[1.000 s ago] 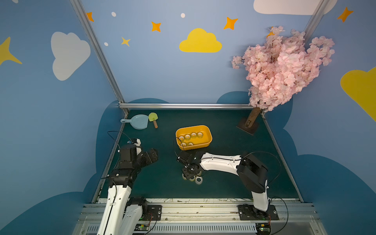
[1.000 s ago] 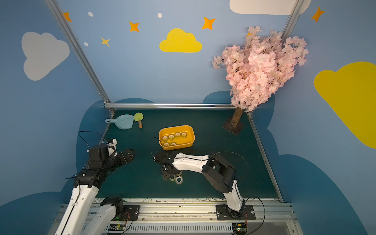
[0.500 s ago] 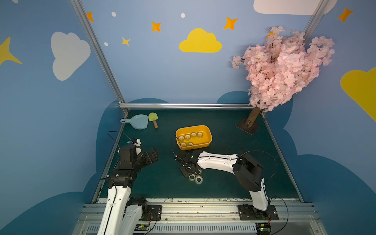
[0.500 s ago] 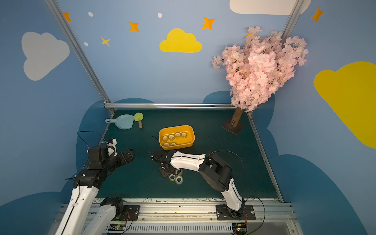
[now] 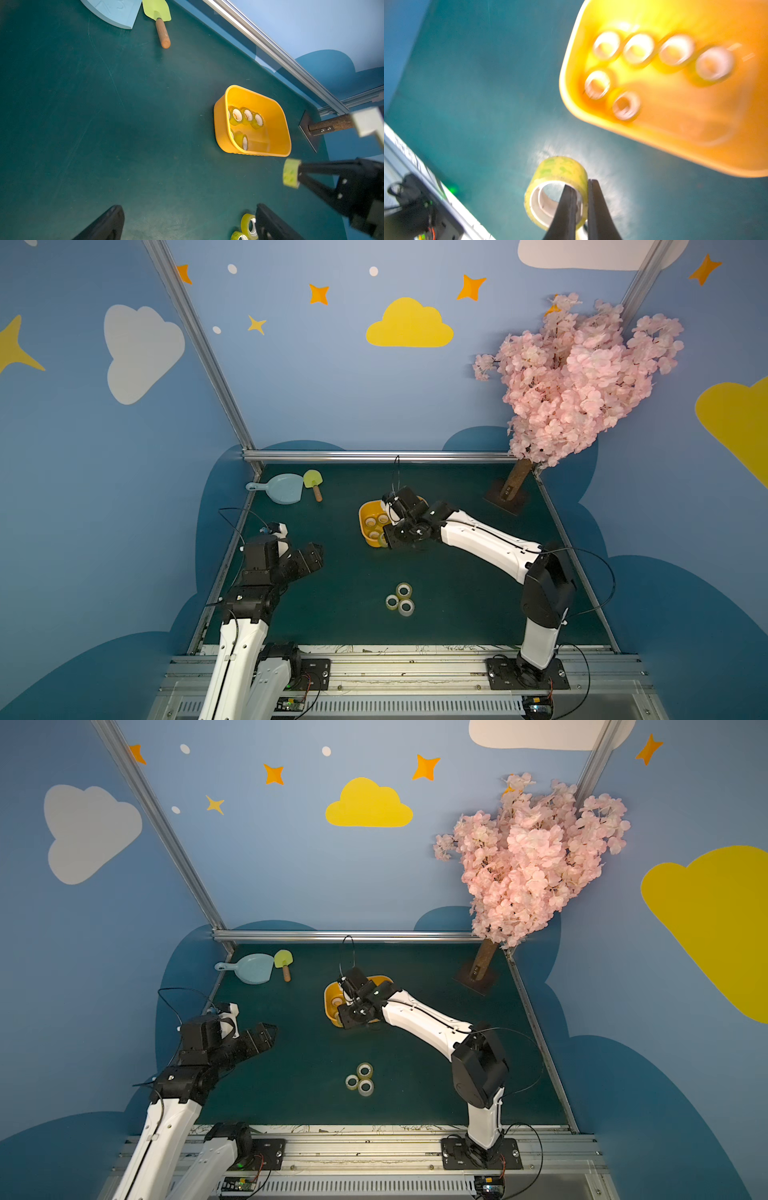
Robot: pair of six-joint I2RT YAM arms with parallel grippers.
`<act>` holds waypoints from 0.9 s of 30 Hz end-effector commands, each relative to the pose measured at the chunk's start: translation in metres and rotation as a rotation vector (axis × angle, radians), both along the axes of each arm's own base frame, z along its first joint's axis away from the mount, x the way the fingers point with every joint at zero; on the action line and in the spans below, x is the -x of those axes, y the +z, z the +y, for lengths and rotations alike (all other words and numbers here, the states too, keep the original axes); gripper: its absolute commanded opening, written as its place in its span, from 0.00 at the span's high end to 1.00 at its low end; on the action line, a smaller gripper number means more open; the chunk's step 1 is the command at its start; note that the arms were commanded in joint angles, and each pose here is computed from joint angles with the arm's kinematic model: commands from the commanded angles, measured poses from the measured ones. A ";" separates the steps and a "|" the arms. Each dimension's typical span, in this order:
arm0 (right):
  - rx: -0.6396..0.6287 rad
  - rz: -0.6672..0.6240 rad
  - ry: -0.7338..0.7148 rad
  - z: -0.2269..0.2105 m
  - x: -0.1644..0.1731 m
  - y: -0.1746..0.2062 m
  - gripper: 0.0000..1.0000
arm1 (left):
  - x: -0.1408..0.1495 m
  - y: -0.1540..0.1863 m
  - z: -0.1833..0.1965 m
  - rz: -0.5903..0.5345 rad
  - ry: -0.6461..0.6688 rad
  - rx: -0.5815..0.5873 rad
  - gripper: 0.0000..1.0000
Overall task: Put the transparent tape into the storage box
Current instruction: Place the tape in the storage box.
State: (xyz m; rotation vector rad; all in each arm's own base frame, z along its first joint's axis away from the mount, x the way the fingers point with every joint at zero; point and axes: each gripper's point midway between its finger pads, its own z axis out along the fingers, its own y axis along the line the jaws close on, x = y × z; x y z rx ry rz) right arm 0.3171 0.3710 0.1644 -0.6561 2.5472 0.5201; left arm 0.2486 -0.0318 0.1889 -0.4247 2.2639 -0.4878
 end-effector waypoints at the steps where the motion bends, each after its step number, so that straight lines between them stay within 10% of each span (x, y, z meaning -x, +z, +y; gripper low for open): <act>1: 0.086 0.069 -0.033 -0.026 -0.014 -0.021 0.99 | -0.004 0.008 -0.006 -0.022 -0.025 0.027 0.00; 24: 0.341 0.220 -0.094 -0.080 -0.081 -0.120 1.00 | -0.005 0.010 -0.014 -0.033 -0.058 0.069 0.00; 27: 0.346 0.227 -0.093 -0.081 -0.081 -0.122 0.86 | -0.005 0.009 -0.015 -0.028 -0.062 0.076 0.00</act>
